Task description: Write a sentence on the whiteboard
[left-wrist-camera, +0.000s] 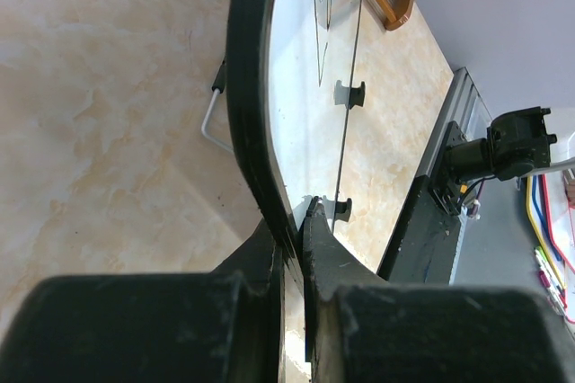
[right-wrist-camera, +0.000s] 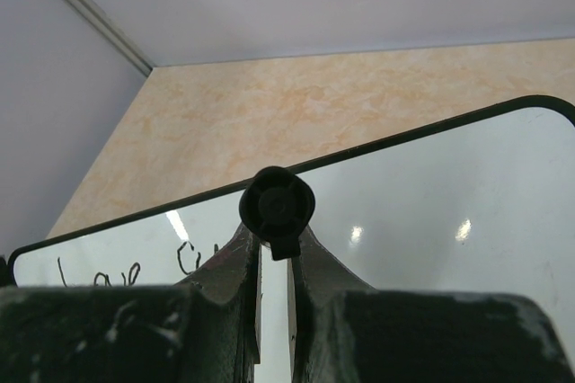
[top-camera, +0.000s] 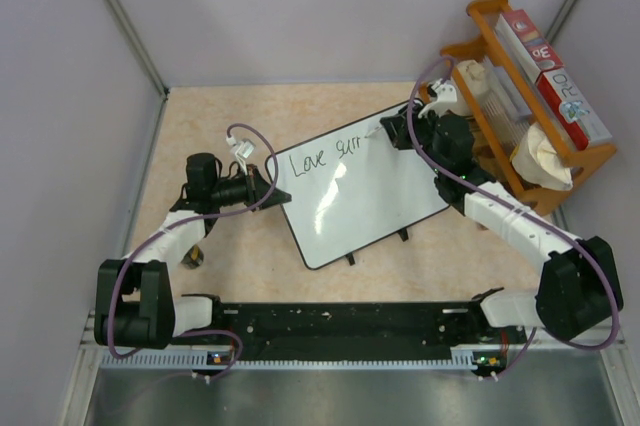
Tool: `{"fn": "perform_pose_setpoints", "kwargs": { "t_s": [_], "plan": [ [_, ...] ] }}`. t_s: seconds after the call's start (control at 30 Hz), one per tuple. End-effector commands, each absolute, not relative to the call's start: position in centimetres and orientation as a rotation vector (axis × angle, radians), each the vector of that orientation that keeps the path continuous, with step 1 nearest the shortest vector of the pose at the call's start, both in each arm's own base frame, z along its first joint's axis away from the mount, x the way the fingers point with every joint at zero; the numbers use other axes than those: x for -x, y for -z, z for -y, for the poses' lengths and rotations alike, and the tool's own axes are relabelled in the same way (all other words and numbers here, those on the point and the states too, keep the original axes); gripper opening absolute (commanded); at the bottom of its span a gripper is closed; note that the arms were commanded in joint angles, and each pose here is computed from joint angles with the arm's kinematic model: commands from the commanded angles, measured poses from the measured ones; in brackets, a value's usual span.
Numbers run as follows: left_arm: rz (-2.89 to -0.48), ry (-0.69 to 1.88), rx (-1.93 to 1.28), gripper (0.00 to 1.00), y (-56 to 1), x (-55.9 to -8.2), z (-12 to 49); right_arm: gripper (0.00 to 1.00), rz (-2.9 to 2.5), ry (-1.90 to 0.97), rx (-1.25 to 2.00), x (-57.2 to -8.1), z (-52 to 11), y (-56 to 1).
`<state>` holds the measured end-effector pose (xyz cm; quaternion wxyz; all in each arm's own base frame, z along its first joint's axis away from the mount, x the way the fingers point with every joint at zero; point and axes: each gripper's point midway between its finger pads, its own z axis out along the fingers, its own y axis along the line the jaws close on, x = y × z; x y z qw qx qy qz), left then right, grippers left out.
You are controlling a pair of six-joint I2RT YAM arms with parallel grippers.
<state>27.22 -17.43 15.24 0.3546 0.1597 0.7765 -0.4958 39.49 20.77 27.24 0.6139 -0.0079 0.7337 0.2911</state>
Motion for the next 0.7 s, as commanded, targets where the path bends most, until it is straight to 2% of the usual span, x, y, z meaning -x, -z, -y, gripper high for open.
{"fn": "perform_pose_setpoints", "kwargs": {
  "t_s": [0.0,0.67],
  "plan": [
    [-1.973,1.045,-0.567,0.0,-12.9,-28.5,16.6,0.0,-1.613,-0.697,0.005,-40.4,-20.8,-29.9],
    [-1.974,1.041,-0.568,0.0,-12.8,-28.6,16.5,0.0,-1.733,-0.701,0.039,-39.0,-20.9,-25.3]
  ]
}}
